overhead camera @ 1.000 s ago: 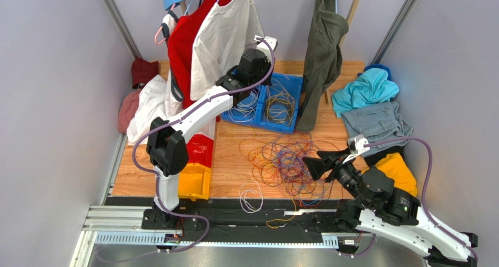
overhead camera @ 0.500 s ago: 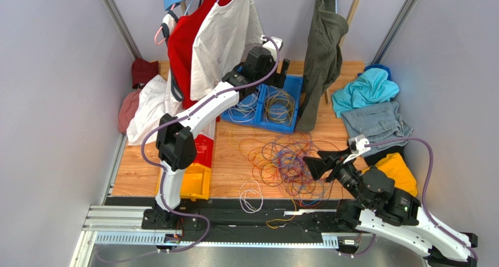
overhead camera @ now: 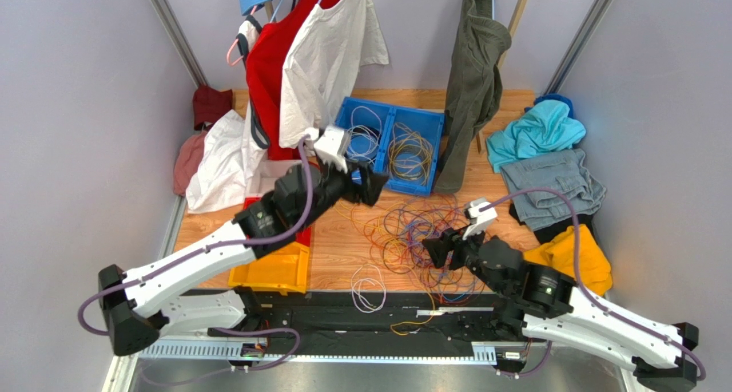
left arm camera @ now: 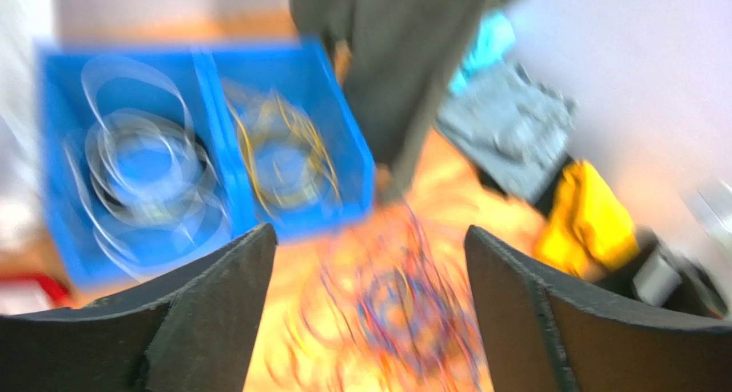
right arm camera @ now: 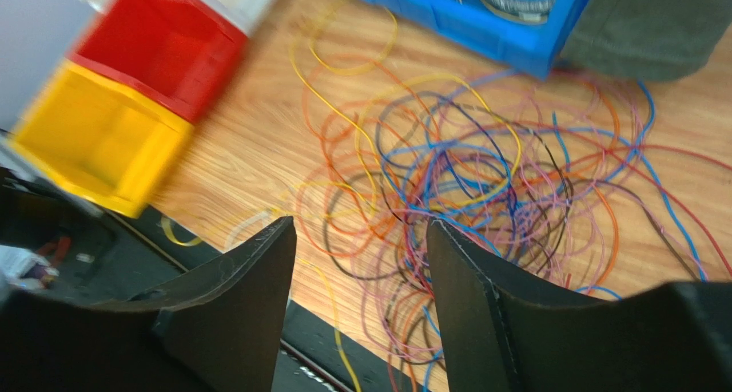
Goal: Untangle the cables
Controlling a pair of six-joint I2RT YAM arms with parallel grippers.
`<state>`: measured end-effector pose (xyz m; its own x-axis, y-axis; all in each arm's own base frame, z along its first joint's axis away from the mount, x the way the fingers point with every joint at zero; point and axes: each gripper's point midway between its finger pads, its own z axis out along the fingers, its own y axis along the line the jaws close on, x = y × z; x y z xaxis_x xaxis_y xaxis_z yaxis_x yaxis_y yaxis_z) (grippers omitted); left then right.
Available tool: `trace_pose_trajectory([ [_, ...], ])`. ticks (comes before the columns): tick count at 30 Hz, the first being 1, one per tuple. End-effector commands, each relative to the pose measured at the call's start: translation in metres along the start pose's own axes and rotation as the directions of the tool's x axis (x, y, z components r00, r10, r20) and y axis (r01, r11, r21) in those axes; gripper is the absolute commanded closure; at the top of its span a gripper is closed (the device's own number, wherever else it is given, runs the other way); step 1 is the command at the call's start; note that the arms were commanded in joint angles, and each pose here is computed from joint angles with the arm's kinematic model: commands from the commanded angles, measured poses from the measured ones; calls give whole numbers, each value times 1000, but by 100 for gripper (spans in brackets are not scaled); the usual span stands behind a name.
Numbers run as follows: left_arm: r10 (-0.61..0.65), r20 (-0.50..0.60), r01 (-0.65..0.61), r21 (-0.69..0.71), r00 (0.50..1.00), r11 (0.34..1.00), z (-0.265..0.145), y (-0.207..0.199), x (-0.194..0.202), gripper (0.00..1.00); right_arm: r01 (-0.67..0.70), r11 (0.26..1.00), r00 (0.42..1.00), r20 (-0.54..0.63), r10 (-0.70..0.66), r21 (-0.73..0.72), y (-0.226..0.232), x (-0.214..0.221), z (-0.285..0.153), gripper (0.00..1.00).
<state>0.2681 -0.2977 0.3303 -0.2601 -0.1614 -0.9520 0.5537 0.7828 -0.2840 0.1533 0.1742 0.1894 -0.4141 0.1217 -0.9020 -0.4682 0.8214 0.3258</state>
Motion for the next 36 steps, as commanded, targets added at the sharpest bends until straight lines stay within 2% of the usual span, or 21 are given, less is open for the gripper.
trace_pose_trajectory([
  [1,-113,-113,110,-39,987,993,-26,4,79,14,-28,999,999,-31,29,44,-1,20,21,41],
  [2,-120,-158,112,-62,980,992,-35,9,102,14,-9,998,998,-60,13,66,-2,29,28,41],
  [6,-132,-177,132,-13,975,991,-73,-9,118,18,17,986,990,-143,7,164,-13,56,51,42],
  [7,-130,-192,132,-4,973,991,-77,-11,127,18,41,980,983,-183,-4,195,-18,68,58,42],
  [12,-144,-244,158,37,959,987,-88,-25,150,19,-1,964,973,-222,63,267,-31,74,86,41],
  [17,-157,-275,179,57,949,982,-100,-29,168,19,86,932,954,-300,25,351,-48,91,96,36],
  [21,-174,-279,195,51,944,979,-107,-23,176,19,129,911,930,-367,26,392,-58,112,103,37],
  [24,-181,-268,199,43,946,979,-111,-17,174,19,135,909,915,-401,39,395,-58,122,109,51],
  [25,-183,-259,199,37,948,979,-114,-14,171,20,133,910,912,-407,42,392,-57,123,111,67],
  [27,-185,-245,198,27,952,980,-117,-9,167,19,121,920,915,-402,42,372,-50,117,114,85],
  [28,-190,-225,197,8,956,980,-121,-2,160,19,99,936,921,-387,43,339,-38,108,116,98],
  [29,-194,-208,197,-8,959,980,-124,4,155,20,90,947,931,-364,30,309,-28,98,115,100],
  [31,-218,-128,213,-53,968,976,-136,24,133,19,82,977,970,-241,-33,195,12,49,109,100],
  [33,-233,-58,229,-65,971,971,-145,37,115,19,56,991,991,-131,-39,124,38,1,98,100],
  [34,-244,6,244,-60,970,968,-154,46,99,18,78,992,991,-120,-66,99,45,-12,92,100],
  [36,-258,62,262,-55,964,964,-163,55,84,18,54,998,998,-33,-52,44,66,-62,81,100],
])
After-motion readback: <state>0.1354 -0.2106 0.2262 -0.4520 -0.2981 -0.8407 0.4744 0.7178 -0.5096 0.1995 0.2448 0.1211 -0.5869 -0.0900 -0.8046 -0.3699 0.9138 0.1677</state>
